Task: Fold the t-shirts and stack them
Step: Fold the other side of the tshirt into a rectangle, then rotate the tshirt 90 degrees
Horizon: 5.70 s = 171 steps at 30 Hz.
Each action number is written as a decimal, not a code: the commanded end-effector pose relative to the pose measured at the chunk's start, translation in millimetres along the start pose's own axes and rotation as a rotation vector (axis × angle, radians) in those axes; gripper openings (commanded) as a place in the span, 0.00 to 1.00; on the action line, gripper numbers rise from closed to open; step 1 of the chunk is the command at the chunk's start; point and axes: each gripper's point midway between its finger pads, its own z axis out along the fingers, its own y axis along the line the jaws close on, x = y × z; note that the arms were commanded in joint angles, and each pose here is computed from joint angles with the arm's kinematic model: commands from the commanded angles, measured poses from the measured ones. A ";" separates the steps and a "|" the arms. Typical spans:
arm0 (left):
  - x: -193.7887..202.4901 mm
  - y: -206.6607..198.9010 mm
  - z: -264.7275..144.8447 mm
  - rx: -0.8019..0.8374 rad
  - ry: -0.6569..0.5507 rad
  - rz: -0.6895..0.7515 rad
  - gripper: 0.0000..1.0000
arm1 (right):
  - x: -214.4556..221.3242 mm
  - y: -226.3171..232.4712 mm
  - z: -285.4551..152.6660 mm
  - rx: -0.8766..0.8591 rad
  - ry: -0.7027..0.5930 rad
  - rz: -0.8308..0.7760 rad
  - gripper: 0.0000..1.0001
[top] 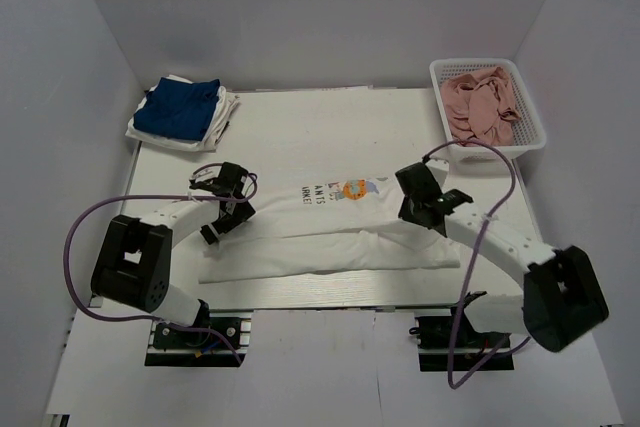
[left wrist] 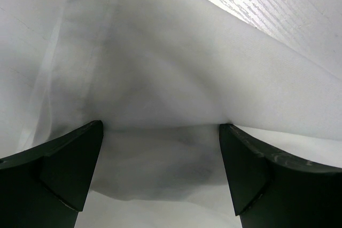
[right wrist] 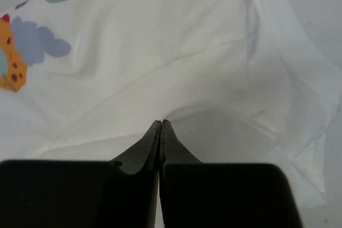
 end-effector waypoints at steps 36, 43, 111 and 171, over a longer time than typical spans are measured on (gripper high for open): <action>10.0 27.7 1.1 -0.093 0.016 0.006 1.00 | 35.9 -31.3 -75.4 -0.157 0.011 -0.007 0.90; 7.8 30.4 3.6 -0.116 0.017 0.005 1.00 | 17.1 -49.2 -22.2 0.088 -0.024 -0.103 0.90; 46.3 -35.0 -41.1 0.301 0.235 0.225 1.00 | 35.3 -15.0 36.2 -0.122 0.209 0.067 0.90; 246.5 -205.7 -111.2 0.793 0.538 0.996 1.00 | -137.1 204.3 207.2 -0.546 0.131 -0.253 0.90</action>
